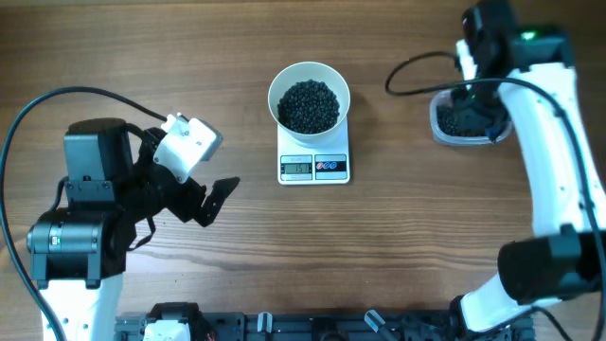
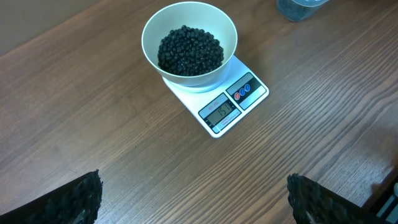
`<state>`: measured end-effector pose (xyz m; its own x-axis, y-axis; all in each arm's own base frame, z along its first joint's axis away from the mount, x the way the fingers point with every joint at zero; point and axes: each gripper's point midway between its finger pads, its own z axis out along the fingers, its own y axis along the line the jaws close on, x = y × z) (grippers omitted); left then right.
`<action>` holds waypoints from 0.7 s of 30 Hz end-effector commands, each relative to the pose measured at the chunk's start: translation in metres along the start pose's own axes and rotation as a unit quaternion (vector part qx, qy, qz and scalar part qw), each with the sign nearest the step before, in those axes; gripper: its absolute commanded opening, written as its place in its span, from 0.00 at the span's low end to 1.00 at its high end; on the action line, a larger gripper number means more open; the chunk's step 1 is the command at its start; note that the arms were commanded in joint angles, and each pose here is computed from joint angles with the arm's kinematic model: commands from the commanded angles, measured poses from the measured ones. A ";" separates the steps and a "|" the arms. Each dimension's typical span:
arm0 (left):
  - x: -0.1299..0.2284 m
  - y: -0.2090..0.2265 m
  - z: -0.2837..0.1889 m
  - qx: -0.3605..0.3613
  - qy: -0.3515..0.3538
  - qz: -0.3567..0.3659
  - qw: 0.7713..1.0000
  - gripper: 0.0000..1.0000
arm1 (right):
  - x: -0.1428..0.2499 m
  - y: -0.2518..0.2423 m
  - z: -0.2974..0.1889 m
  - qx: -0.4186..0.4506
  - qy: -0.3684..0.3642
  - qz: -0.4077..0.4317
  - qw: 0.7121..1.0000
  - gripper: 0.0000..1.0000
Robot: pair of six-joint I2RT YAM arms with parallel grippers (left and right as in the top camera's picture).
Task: Scoop item into bowl and weigh 150g on scale
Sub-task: 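Lower the pink scoop onto the table left of the tub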
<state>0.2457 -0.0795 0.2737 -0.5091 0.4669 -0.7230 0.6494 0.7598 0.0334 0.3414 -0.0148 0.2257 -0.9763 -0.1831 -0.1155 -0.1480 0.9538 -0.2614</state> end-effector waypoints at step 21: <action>-0.007 0.000 -0.004 0.001 -0.011 0.010 1.000 1.00 | 0.101 0.080 -0.055 -0.366 -0.209 0.229 0.877 0.04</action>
<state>0.2456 -0.0796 0.2742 -0.5087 0.4668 -0.7233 0.6495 0.7596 0.0334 0.2153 0.0293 0.2808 -0.7892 0.3173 -0.5258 0.0830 0.9034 0.4206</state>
